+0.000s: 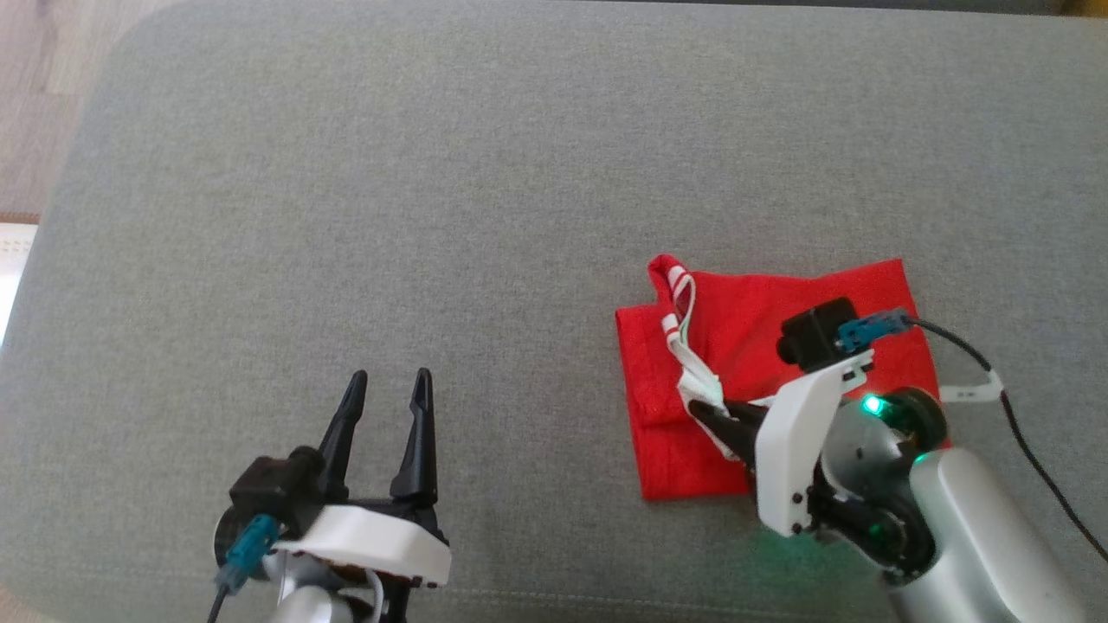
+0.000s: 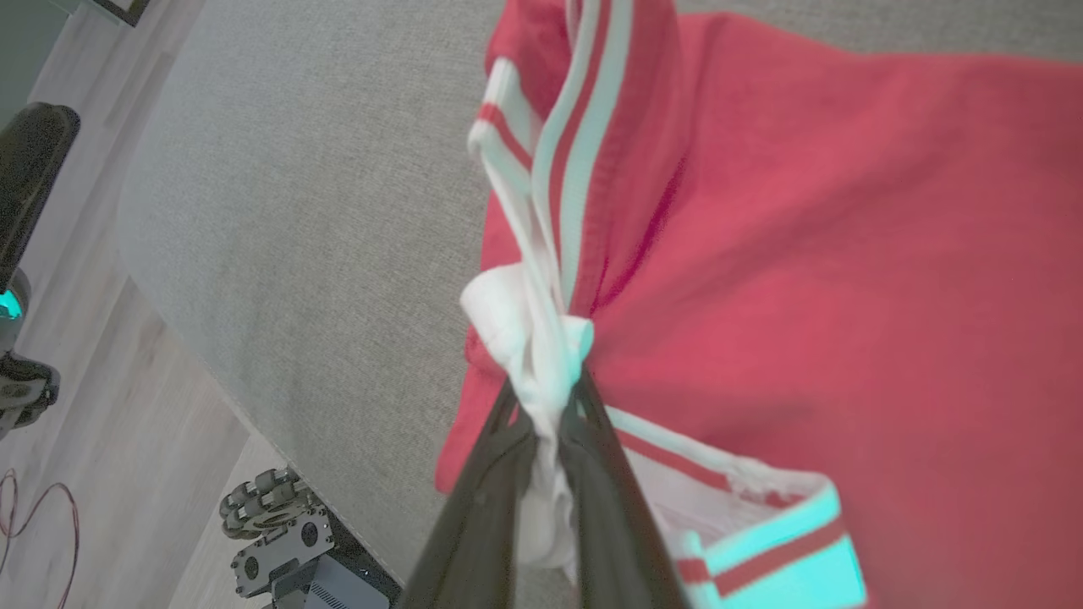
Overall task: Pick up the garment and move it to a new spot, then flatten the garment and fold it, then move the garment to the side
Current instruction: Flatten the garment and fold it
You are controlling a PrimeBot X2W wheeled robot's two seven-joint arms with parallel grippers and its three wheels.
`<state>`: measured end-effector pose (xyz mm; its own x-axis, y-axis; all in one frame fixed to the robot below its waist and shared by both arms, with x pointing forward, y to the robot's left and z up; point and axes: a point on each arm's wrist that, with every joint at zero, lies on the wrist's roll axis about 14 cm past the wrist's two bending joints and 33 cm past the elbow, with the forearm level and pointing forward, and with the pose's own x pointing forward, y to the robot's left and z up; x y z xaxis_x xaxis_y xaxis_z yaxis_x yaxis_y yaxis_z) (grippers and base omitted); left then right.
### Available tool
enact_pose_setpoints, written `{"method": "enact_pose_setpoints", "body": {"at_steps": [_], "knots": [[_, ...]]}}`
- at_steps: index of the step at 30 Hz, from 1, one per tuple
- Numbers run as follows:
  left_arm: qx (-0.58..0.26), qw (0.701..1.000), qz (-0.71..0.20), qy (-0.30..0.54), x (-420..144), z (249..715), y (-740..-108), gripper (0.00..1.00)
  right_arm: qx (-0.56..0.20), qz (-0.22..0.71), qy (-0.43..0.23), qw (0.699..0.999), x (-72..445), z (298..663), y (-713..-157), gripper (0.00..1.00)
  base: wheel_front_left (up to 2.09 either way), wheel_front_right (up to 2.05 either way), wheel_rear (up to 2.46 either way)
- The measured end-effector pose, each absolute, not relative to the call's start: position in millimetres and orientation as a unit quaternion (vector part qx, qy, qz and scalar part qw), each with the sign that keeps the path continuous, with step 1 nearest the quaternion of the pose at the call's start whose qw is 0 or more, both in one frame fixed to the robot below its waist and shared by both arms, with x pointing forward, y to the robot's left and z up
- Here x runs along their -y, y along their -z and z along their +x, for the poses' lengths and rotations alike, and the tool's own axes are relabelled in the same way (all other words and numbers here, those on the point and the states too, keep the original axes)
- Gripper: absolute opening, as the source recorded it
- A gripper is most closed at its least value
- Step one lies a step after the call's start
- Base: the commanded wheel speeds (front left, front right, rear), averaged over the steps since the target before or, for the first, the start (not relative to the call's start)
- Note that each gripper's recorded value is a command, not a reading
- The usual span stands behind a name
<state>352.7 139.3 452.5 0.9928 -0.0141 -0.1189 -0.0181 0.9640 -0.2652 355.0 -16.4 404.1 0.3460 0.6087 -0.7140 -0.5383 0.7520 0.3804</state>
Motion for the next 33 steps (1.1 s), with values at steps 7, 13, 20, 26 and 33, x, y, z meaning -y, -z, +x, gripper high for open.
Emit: {"method": "enact_pose_setpoints", "body": {"at_steps": [7,13,20,26,33], "knots": [[-0.062,0.989,-0.138,0.002,-137,353,-452,1.0,-0.392,0.095,-0.367,0.838,-13,358,-428,1.0,0.0,0.0,0.0],[-0.052,0.989,-0.136,0.005,-137,355,-457,1.0,-0.223,0.149,-0.316,0.91,3,400,-485,1.0,0.0,0.0,0.0],[-0.051,0.991,-0.125,0.018,-131,352,-458,1.0,-0.104,0.092,-0.177,0.974,88,408,-494,1.0,0.0,0.0,0.0],[-0.039,0.992,-0.117,0.032,-127,351,-465,1.0,-0.061,0.026,-0.082,0.994,154,386,-483,1.0,0.0,0.0,0.0],[-0.033,0.994,-0.092,0.042,-132,340,-467,1.0,-0.045,-0.006,-0.037,0.998,187,356,-464,1.0,0.0,0.0,0.0]]}}
